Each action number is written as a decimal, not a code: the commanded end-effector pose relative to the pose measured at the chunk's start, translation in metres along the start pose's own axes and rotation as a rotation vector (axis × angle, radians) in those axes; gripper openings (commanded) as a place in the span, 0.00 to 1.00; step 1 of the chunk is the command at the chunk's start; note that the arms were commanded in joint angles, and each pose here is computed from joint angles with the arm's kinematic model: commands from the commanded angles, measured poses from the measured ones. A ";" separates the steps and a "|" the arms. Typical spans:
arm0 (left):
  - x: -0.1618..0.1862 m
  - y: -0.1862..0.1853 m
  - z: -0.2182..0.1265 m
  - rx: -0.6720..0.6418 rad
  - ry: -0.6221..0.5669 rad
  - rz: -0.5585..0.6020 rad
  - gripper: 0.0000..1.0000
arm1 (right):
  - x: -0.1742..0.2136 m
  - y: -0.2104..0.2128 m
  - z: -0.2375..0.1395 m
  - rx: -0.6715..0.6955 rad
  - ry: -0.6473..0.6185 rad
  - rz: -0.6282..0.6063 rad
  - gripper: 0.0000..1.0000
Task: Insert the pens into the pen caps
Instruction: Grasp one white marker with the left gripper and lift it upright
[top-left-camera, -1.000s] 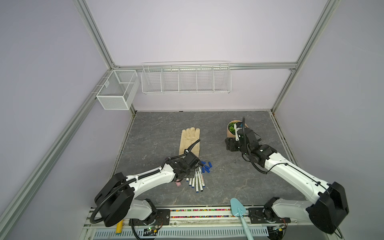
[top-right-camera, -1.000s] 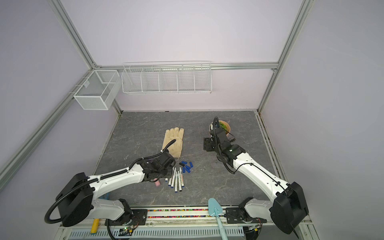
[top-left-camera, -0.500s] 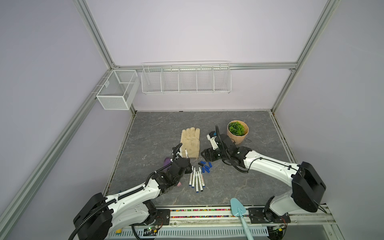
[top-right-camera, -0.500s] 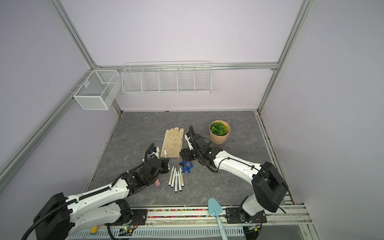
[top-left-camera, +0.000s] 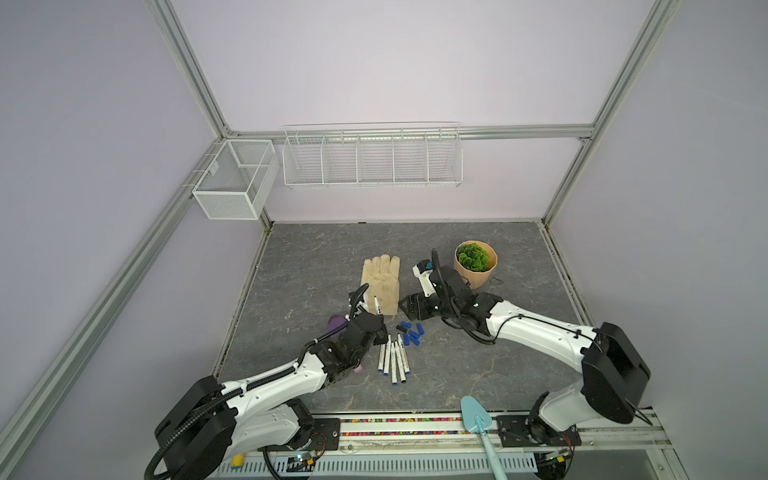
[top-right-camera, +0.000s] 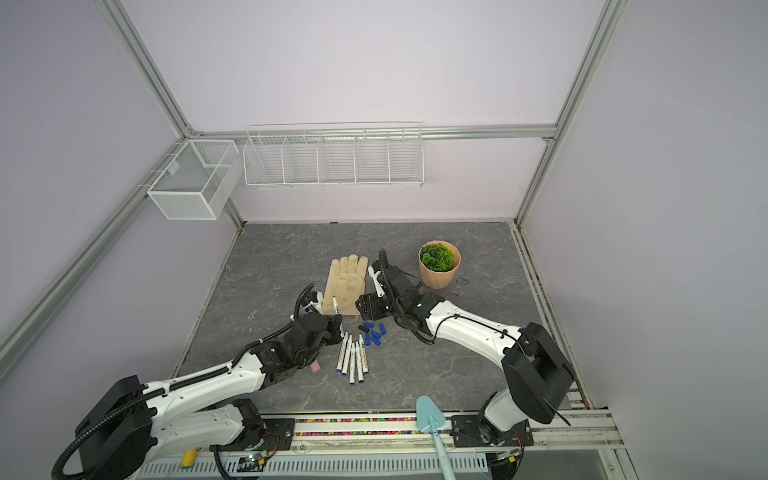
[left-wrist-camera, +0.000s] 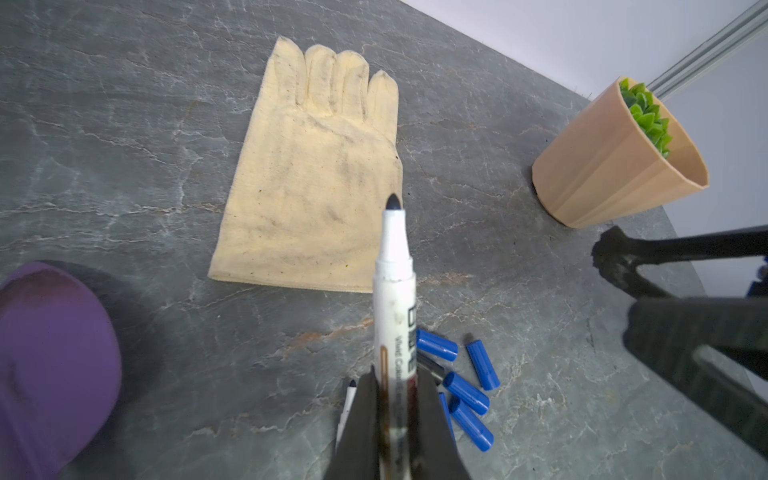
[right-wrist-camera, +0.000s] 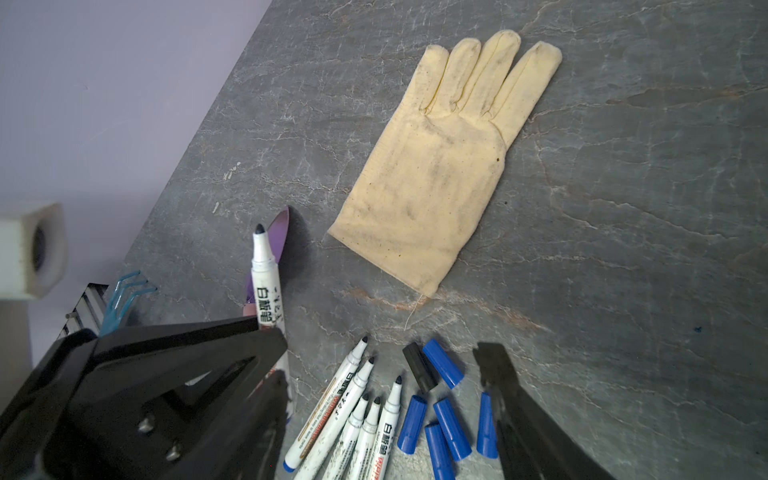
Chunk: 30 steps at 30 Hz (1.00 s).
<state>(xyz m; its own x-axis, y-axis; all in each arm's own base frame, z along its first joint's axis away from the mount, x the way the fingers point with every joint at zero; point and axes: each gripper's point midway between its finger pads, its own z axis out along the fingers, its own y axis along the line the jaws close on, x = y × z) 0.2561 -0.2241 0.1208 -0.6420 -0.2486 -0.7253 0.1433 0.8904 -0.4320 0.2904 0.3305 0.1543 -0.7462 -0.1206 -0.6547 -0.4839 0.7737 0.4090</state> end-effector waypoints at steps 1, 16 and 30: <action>-0.011 -0.021 0.000 0.057 -0.001 0.007 0.00 | -0.017 0.011 -0.011 -0.030 -0.055 0.002 0.78; -0.006 -0.039 0.004 0.146 0.021 0.059 0.00 | -0.025 0.007 -0.020 -0.022 -0.085 0.008 0.78; -0.004 -0.056 -0.002 0.256 0.020 0.096 0.00 | -0.029 0.035 -0.011 -0.144 -0.068 -0.006 0.69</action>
<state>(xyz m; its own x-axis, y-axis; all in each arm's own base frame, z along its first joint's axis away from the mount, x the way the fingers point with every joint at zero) 0.2520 -0.2669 0.1455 -0.6399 -0.1716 -0.7490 0.3514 0.8015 -0.4839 0.2888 0.3420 0.1855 -0.7191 -0.0892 -0.6892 -0.5329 0.7073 0.4645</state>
